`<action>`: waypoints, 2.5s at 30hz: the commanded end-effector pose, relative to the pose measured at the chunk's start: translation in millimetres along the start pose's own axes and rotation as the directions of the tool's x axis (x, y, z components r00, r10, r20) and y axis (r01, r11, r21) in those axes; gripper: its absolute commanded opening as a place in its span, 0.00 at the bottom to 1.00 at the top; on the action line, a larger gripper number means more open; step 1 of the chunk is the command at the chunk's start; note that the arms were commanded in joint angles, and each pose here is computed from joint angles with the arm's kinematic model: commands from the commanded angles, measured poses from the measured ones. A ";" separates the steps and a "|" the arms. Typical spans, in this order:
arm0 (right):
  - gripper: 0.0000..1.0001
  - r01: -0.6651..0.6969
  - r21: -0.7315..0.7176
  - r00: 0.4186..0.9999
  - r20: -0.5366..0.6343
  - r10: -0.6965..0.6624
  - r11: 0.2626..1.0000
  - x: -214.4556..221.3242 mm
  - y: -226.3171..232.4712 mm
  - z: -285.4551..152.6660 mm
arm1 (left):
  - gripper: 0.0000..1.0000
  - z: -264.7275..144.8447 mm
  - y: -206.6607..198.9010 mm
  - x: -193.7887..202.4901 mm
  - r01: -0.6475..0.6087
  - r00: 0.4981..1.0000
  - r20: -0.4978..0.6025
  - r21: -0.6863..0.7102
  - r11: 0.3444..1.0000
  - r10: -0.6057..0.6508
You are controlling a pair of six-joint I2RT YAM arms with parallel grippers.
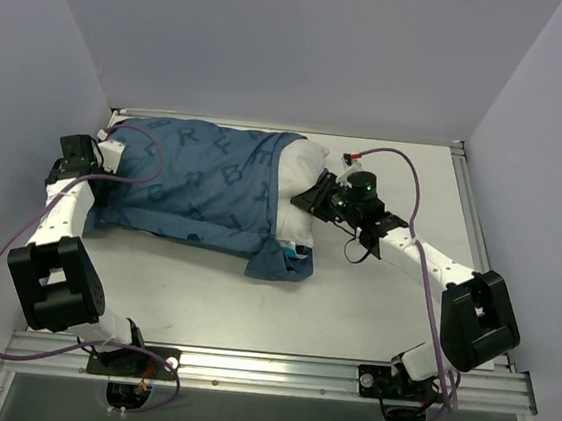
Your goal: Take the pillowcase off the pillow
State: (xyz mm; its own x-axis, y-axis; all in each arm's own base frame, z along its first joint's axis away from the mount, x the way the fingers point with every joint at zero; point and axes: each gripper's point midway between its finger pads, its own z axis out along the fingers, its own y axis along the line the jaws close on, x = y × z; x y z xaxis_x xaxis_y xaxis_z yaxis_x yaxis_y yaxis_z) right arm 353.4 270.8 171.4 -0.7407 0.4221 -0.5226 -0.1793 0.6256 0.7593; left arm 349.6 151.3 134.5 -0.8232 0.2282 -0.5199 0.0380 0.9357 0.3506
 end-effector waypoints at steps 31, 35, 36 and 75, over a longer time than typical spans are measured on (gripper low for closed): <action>0.00 -0.086 0.218 0.977 0.210 0.039 0.972 -26.5 -110.4 -135.7 | 0.15 32.2 96.2 -98.2 0.069 0.997 0.061 -0.340 0.938 -0.052; 0.00 -0.069 0.190 0.987 0.153 0.040 0.979 -11.4 -102.3 -120.2 | 0.74 2.0 45.8 -112.0 0.052 0.988 0.147 -0.092 0.994 -0.038; 0.00 -0.049 0.186 0.993 0.112 0.028 0.981 -3.4 -100.6 -116.5 | 0.81 -9.8 36.4 -117.2 0.046 0.983 0.177 -0.045 0.998 -0.037; 0.00 0.113 0.090 0.938 -0.339 -0.076 0.990 157.0 -69.2 -122.8 | 0.10 -126.6 -394.3 -224.4 -0.670 0.731 0.528 0.434 0.602 0.432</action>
State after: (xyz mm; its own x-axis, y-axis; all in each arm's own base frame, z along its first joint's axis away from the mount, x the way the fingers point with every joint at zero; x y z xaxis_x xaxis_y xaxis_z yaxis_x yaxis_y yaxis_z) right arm 197.9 221.8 98.5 -0.8534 0.1516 -0.4988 -0.2569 0.7102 0.6554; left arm 422.6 -321.1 176.4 -0.2770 0.7606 -0.5871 0.8853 0.4396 0.1518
